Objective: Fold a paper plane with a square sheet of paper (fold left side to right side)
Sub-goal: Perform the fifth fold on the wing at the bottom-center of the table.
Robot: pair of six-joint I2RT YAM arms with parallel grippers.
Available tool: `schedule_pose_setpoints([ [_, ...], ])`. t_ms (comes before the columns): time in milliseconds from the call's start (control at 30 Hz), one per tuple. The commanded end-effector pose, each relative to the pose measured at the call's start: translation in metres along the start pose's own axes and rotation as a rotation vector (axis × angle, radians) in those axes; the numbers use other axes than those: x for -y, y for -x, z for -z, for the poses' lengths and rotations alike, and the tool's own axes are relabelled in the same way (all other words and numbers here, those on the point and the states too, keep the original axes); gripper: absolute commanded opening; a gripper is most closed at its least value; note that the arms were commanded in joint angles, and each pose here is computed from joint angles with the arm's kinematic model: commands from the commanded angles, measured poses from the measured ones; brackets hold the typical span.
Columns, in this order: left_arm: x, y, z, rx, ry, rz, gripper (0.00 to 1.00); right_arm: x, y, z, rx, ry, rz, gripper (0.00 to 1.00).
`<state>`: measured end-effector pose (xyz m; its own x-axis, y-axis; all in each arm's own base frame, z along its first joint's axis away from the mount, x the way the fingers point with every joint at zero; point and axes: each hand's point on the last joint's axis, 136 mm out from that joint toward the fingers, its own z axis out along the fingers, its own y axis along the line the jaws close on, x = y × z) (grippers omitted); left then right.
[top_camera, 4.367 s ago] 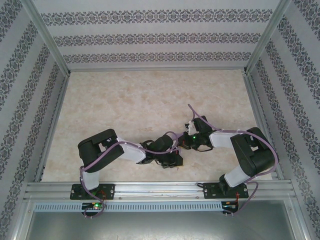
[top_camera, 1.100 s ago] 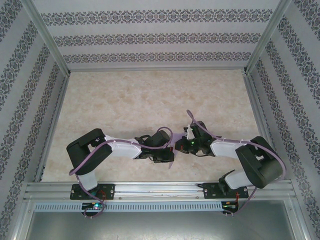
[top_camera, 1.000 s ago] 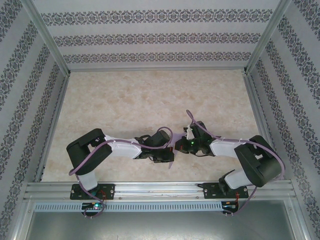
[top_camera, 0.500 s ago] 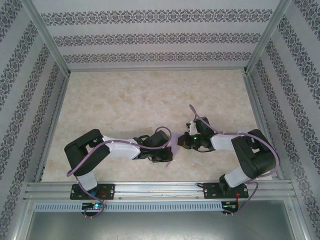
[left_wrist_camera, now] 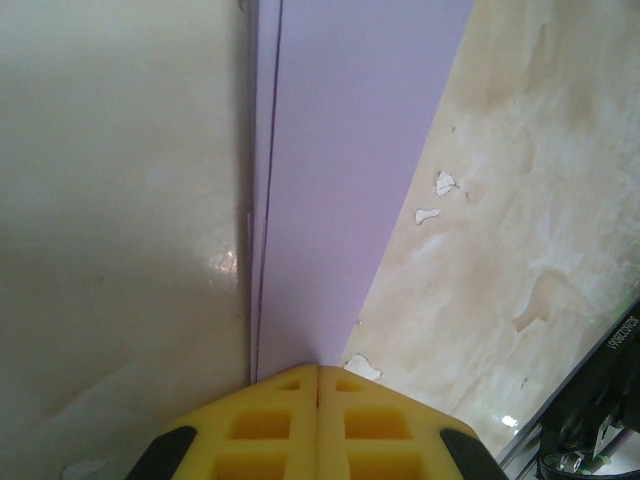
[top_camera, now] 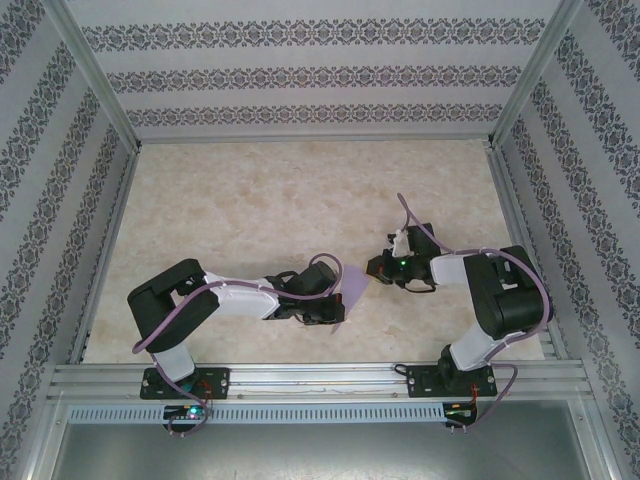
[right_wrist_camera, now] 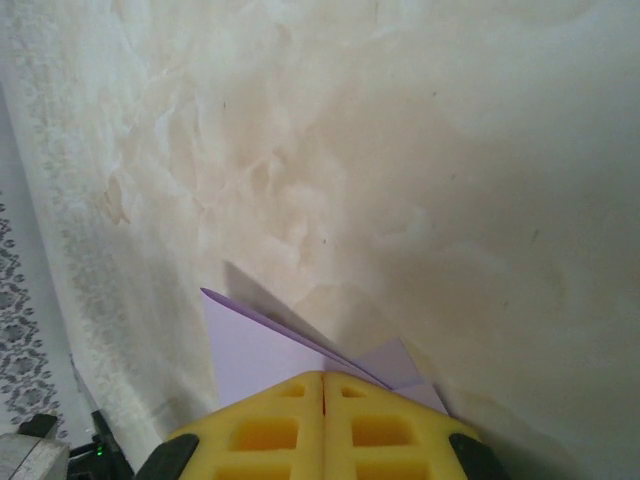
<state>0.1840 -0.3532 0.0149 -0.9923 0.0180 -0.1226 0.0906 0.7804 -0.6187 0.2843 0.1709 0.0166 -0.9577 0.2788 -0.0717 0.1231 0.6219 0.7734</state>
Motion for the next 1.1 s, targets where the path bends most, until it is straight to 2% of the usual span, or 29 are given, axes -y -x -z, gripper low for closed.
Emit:
schedule_pose_setpoints([
  [0,-0.084,-0.042,0.001,-0.118,0.289,0.065,0.0,0.011,0.023,0.002,0.056,-0.037,0.02,0.0],
  [200,-0.079,-0.04,0.001,-0.107,0.27,0.06,0.0,0.009,0.044,0.01,0.091,-0.006,0.012,0.0],
  [400,-0.067,-0.034,0.002,-0.09,0.245,0.043,0.0,-0.022,0.054,0.034,0.133,0.039,0.054,0.0],
  [567,-0.058,-0.028,0.005,-0.07,0.231,0.03,0.0,-0.028,0.025,0.041,0.116,0.059,0.035,0.0],
  [767,-0.052,-0.024,0.007,-0.068,0.23,0.014,0.0,-0.04,-0.022,0.019,0.018,0.075,0.055,0.0],
  [933,-0.05,-0.022,0.008,-0.065,0.232,0.008,0.0,-0.049,-0.03,0.001,-0.017,0.066,0.089,0.0],
  [1067,-0.047,-0.02,0.01,-0.057,0.227,0.003,0.0,-0.039,-0.026,-0.011,-0.03,0.031,0.075,0.0],
])
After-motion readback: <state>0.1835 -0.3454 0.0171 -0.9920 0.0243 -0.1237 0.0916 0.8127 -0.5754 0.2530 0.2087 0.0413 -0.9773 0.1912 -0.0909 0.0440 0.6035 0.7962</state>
